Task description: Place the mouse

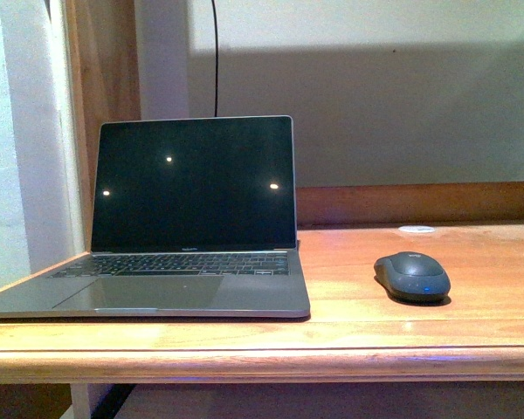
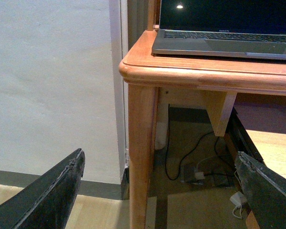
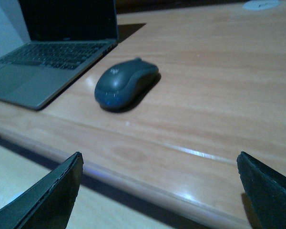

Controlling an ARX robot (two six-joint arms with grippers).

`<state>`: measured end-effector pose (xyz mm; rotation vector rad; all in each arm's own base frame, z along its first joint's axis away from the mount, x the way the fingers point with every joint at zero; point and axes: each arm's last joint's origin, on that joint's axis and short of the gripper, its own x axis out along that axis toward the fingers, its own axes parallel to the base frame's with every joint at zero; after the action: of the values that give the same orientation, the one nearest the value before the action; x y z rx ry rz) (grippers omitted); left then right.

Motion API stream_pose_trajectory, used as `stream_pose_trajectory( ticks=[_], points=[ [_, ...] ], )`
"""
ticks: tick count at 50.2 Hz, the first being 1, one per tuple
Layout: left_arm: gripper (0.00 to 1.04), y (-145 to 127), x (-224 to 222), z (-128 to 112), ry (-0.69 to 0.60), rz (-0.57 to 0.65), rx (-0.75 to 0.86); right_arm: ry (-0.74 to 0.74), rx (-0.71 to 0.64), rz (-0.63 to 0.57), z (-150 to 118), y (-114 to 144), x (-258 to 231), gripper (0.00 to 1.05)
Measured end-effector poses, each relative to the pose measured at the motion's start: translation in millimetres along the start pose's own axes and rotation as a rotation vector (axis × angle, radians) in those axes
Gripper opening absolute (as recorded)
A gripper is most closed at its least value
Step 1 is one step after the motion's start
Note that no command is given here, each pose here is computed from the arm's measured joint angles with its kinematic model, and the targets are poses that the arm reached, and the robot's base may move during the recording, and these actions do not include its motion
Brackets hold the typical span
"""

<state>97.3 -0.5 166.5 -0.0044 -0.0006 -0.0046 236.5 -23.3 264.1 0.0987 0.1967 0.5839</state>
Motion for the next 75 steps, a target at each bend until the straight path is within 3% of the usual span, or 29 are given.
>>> stream_pose_trajectory(
  ticks=[14,22,27,36,72,75],
  points=[
    [0.97,0.0,0.0,0.0,0.000,0.000,0.000,0.061,0.043,0.232,-39.5,-21.3,-50.1,0.97],
    [0.97,0.0,0.0,0.0,0.000,0.000,0.000,0.070,0.120,0.312,-47.2,-29.4,-66.0,0.97],
    [0.97,0.0,0.0,0.0,0.000,0.000,0.000,0.123,0.234,0.318,-54.4,-42.9,-75.8,0.97],
    [0.97,0.0,0.0,0.0,0.000,0.000,0.000,0.196,0.240,0.349,-72.7,-44.6,-87.5,0.97],
    [0.97,0.0,0.0,0.0,0.000,0.000,0.000,0.244,0.275,0.355,-74.0,-42.9,-89.0,0.97],
    [0.97,0.0,0.0,0.0,0.000,0.000,0.000,0.269,0.219,0.340,-85.4,-45.8,-94.5,0.97]
  ],
)
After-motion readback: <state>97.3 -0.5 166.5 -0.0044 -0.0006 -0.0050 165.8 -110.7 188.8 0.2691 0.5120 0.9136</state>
